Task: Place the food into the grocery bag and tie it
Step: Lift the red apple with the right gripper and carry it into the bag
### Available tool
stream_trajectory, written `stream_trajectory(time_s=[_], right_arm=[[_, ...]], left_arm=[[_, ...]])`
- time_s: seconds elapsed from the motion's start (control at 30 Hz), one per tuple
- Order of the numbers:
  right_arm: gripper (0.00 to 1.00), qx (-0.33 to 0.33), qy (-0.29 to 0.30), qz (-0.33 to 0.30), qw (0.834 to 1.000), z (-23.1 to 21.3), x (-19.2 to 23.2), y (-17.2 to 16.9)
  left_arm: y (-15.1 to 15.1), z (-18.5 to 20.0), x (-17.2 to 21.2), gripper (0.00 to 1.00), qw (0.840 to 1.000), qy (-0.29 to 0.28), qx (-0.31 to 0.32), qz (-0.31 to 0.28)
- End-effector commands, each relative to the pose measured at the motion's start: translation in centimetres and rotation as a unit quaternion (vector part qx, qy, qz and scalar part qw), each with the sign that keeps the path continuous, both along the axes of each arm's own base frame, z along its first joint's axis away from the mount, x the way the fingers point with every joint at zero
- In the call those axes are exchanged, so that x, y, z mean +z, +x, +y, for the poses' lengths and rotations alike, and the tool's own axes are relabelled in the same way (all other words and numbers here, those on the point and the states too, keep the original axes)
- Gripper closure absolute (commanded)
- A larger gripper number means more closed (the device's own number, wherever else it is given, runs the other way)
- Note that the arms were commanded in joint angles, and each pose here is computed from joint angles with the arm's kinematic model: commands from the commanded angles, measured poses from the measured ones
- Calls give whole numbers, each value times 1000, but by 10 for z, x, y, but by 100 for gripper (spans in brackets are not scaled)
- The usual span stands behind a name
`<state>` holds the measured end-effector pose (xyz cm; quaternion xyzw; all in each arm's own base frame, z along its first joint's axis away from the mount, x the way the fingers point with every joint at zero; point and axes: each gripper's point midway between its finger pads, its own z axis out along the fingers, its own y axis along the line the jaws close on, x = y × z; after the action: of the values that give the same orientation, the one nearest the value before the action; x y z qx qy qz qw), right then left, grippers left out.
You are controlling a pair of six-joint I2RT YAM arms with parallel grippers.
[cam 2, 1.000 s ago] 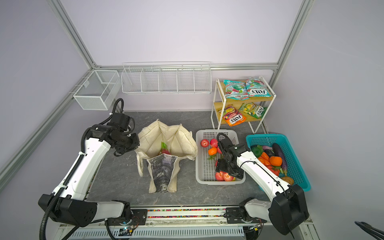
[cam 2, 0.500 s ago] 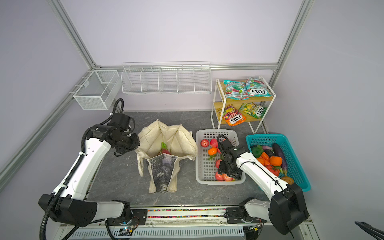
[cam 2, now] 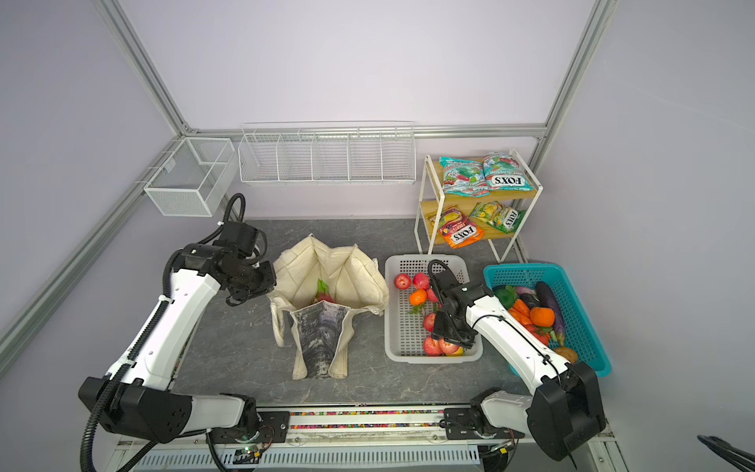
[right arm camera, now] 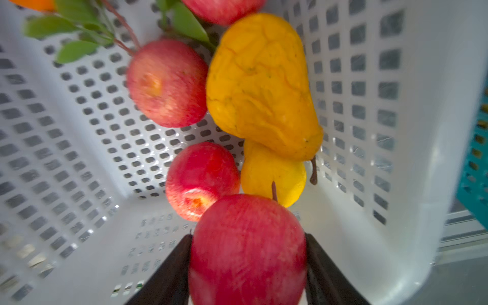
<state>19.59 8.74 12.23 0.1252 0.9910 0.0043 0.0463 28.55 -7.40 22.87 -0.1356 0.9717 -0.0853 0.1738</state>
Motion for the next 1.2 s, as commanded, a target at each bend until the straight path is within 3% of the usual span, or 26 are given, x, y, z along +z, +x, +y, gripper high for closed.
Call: stream_trajectory(time_s=[0.0,0.2,0.4,0.67,1.17], right_arm=[[58,40,14,-49,998,12,44,25],[59,167,130,-150,966,99,129,82],[61,306,236,-196,901,222,182,96],[61,398,271,-144,865,305,146,82],[63,478,255,-120,832,356,70,84]], left_arm=[[0,-1,1,100,1000,-5,-2,4],[0,-1,4,100,1000,-5,-1,-3],[-1,-2,5,100,1000,-12,-1,-4],[0,-6,7,100,1000,-23,1,-4],[-1,-9,7,100,1000,-28,-3,3]])
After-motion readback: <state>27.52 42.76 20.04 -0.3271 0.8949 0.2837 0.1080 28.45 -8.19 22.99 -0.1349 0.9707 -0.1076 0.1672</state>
